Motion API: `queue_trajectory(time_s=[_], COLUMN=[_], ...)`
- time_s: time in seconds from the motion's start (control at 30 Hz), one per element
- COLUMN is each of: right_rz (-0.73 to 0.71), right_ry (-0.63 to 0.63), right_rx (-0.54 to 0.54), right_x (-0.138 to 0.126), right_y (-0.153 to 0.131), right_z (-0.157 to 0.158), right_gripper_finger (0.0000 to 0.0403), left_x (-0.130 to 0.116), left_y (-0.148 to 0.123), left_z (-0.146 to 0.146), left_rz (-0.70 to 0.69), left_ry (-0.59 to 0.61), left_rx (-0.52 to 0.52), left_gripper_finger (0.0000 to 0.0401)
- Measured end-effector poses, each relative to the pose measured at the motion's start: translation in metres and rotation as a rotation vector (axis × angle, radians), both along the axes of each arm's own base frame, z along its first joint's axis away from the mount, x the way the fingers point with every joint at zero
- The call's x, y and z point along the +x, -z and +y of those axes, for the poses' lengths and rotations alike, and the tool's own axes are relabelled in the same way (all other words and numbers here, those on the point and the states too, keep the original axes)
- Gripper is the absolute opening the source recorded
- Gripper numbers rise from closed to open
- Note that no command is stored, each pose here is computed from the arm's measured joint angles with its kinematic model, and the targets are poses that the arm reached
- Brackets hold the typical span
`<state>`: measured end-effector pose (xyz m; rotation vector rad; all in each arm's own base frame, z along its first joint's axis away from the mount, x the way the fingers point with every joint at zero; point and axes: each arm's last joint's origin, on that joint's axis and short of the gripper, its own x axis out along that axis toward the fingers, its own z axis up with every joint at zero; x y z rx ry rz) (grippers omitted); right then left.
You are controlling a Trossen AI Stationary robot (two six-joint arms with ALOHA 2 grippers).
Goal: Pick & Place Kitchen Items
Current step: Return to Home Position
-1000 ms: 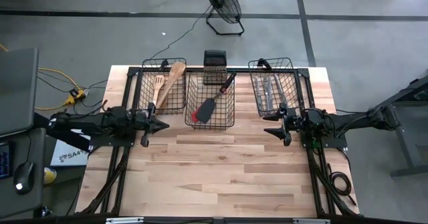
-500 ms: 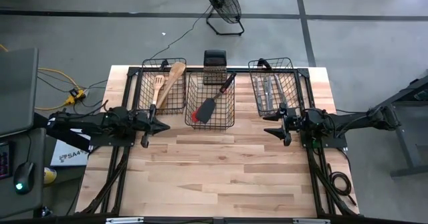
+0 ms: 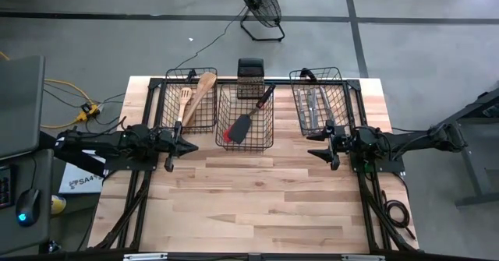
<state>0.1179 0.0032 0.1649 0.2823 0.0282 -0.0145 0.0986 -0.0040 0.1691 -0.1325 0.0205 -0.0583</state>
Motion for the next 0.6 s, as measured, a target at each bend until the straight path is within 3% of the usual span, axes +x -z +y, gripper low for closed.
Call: queue_trajectory(time_s=[0.37,0.6], right_rz=[-0.021,-0.133], right_ry=[-0.003,-0.001], right_rx=[0.001,0.005], right_x=[-0.001,-0.009], right_y=[-0.002,-0.012], right_z=[0.000,0.000], right_gripper_finger=[0.0263,0.0263], left_x=[0.000,0.000], left_y=[0.000,0.000], left_z=[0.000,0.000], left_rz=[-0.001,-0.001], left_ry=[-0.002,-0.002], left_rx=[0.000,0.000], left_gripper_finger=[0.0000,0.0000])
